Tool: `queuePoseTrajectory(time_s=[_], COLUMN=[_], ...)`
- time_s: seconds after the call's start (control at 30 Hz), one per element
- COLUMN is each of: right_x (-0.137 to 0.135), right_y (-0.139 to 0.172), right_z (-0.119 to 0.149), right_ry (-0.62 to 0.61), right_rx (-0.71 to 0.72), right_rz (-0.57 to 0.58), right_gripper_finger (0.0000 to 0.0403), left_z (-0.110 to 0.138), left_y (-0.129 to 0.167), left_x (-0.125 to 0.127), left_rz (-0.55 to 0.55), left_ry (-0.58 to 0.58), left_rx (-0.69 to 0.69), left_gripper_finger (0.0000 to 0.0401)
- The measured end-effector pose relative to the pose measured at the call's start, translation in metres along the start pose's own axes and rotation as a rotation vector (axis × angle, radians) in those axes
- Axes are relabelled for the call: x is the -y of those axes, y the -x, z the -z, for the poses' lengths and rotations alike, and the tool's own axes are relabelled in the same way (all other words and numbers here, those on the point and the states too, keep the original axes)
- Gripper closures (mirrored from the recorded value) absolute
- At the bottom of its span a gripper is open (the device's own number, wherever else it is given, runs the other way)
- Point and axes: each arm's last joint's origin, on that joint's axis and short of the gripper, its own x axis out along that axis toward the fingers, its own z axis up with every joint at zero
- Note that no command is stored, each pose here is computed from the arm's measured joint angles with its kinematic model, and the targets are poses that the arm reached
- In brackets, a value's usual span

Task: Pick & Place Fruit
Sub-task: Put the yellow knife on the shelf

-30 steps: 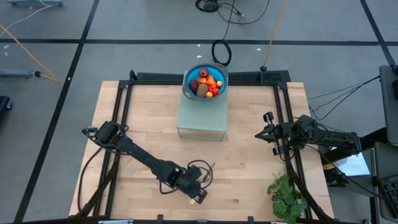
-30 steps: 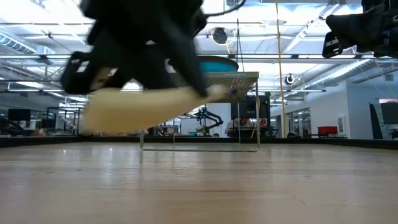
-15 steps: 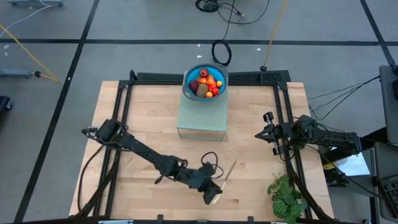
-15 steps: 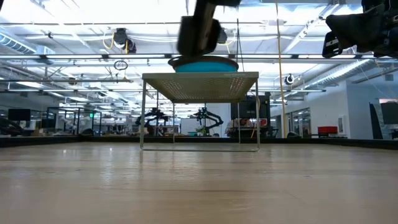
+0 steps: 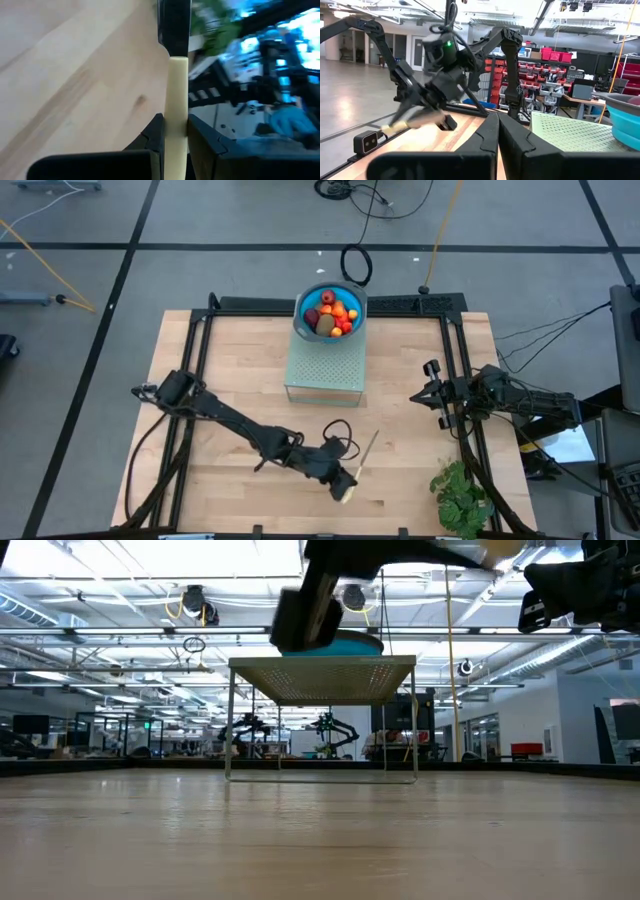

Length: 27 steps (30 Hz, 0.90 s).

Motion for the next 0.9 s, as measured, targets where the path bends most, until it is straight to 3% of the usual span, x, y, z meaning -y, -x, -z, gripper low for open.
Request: queuePoseTrajectory(time_s=[0.2, 0.53, 0.63, 0.9], right_x=[0.0, 0.0, 0.0, 0.0], right_y=[0.0, 0.0, 0.0, 0.0], right_z=[0.0, 0.0, 0.0, 0.0], right_ry=[0.0, 0.0, 0.0, -0.002], right_rx=[0.0, 0.0, 0.0, -0.005], right_rz=[0.0, 0.0, 0.0, 0.004], right_gripper_finger=[0.0403, 0.0403, 0.0403, 0.0403], left_z=[0.0, -0.009, -0.016, -0.05], left_y=[0.0, 0.003, 0.011, 0.065], left_x=[-0.014, -0.025, -0.025, -0.016], left_rz=[-0.091, -0.127, -0.15, -0.298], left_ry=[0.088, 0.116, 0.082, -0.06], left_rx=[-0.106, -0.237, -0.248, -0.179], left_gripper_finger=[0.035, 0.035, 0.035, 0.035])
